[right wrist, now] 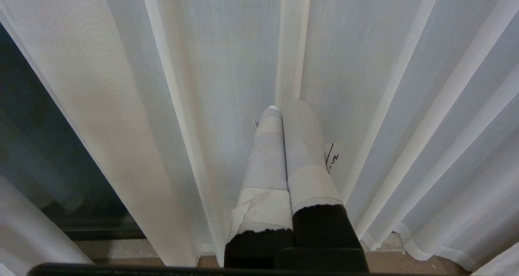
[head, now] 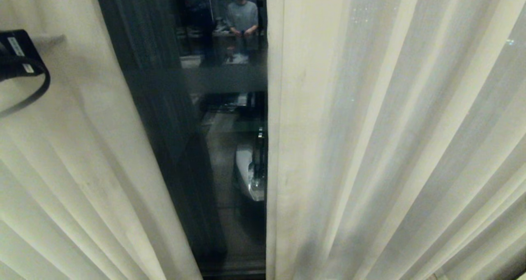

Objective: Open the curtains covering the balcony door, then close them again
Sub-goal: Pull the inner curtains open on both sides

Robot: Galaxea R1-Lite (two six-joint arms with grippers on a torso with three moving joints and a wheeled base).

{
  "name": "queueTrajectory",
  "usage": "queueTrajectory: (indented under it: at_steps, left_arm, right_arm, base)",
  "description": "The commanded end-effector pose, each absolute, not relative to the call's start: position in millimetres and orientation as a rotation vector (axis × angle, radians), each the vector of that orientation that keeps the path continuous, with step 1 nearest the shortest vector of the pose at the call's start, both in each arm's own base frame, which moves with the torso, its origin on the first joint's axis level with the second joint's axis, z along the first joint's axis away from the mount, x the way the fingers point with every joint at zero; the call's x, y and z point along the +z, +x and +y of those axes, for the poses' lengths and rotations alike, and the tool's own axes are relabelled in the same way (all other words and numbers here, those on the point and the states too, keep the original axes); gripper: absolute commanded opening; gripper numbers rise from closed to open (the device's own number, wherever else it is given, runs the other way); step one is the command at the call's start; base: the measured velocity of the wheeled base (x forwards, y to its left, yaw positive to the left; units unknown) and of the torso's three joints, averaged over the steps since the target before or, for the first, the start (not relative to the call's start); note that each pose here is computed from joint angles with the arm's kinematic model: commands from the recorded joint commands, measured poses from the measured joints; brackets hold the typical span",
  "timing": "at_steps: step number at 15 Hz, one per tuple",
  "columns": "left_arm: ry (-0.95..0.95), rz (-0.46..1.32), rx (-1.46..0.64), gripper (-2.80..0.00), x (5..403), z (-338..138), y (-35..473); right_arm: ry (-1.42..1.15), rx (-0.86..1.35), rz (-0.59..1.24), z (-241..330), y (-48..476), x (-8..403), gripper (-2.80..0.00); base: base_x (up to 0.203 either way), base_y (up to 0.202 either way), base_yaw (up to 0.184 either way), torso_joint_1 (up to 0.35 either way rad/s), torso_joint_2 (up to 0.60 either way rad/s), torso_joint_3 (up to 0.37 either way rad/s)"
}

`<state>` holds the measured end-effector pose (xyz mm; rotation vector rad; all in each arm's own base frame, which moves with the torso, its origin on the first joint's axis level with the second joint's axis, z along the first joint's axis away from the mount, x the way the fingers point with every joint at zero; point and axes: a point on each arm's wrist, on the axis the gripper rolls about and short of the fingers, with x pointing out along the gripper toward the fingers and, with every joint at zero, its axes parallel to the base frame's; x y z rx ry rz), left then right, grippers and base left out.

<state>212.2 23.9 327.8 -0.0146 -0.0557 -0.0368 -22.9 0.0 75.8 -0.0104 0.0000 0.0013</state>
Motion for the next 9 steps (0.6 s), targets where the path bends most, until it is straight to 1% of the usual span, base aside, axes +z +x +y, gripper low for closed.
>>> queueTrajectory:
  at_steps: [1,2,4,9]
  left_arm:
    - [-0.016,-0.05,-0.033,-2.8,326.5,24.4,213.8]
    - [-0.015,-0.051,-0.031,-2.8,326.7,24.4,213.8]
    - [-0.015,-0.053,-0.027,-2.8,327.0,24.7,213.3]
    - [-0.015,-0.054,-0.022,-2.8,327.0,24.6,211.5]
  right_arm:
    - [-0.011,0.002,0.002,0.0,-22.8,75.8,-2.8]
    - [-0.011,0.002,0.002,0.0,-22.8,75.8,-2.8]
    - [-0.011,0.002,0.002,0.0,-22.8,75.8,-2.8]
    - [-0.011,0.003,0.002,0.1,-22.8,75.8,-2.8]
  base:
    - [0.0,0.0,0.0,0.0,0.0,0.0]
    - [0.0,0.0,0.0,0.0,0.0,0.0]
    - [-0.001,0.124,-0.003,-0.001,0.0,0.004]
    - [0.0,0.191,0.001,0.003,0.0,0.004]
